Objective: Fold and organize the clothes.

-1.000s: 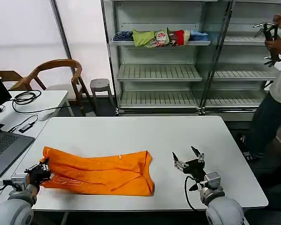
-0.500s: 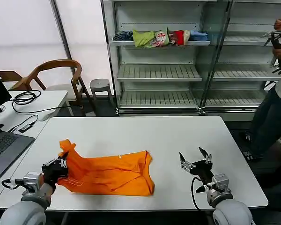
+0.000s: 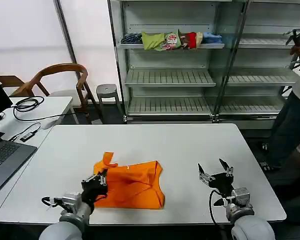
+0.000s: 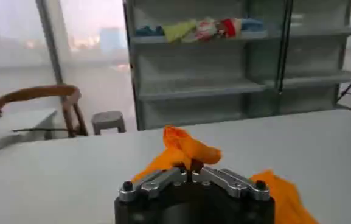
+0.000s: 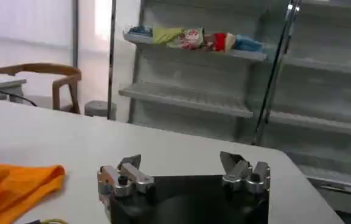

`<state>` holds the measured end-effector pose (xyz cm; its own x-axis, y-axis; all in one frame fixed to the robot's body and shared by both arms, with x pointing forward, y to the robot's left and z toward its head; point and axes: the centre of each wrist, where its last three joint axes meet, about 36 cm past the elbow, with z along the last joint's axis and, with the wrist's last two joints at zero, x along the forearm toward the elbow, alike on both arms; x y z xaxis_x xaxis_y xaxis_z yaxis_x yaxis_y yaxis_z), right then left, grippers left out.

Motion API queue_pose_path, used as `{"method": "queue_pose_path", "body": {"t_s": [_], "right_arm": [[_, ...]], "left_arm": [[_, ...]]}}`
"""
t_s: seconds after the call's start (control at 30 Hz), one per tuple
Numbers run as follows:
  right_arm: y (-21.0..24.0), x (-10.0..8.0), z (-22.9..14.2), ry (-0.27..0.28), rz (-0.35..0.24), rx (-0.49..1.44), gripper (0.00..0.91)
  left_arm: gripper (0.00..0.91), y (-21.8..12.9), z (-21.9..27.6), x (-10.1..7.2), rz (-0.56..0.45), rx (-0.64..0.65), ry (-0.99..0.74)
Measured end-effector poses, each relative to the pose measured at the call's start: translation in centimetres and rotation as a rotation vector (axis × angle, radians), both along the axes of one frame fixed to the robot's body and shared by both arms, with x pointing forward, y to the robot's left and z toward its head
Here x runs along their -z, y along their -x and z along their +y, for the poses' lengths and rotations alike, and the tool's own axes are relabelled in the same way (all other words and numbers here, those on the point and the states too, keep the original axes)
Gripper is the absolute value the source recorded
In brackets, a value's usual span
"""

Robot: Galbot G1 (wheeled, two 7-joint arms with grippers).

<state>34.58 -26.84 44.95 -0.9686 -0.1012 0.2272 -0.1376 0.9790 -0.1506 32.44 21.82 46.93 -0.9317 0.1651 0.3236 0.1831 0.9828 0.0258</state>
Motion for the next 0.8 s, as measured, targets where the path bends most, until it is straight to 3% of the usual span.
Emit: {"method": "queue_pose_path", "body": {"t_s": [0.4,0.8], "right_arm": [[0.0,-0.2,-1.2,0.02,0.004,0.025,0.907],[-1.0,-0.3,-1.2,0.024,0.0,0.024,0.907]], "left_arm": [[0.02,-2.3,-4.6,2.4,0.019,0.038,0.064],[0.02,-3.8,-6.2,3.3,0.038,0.042,0.072]]}}
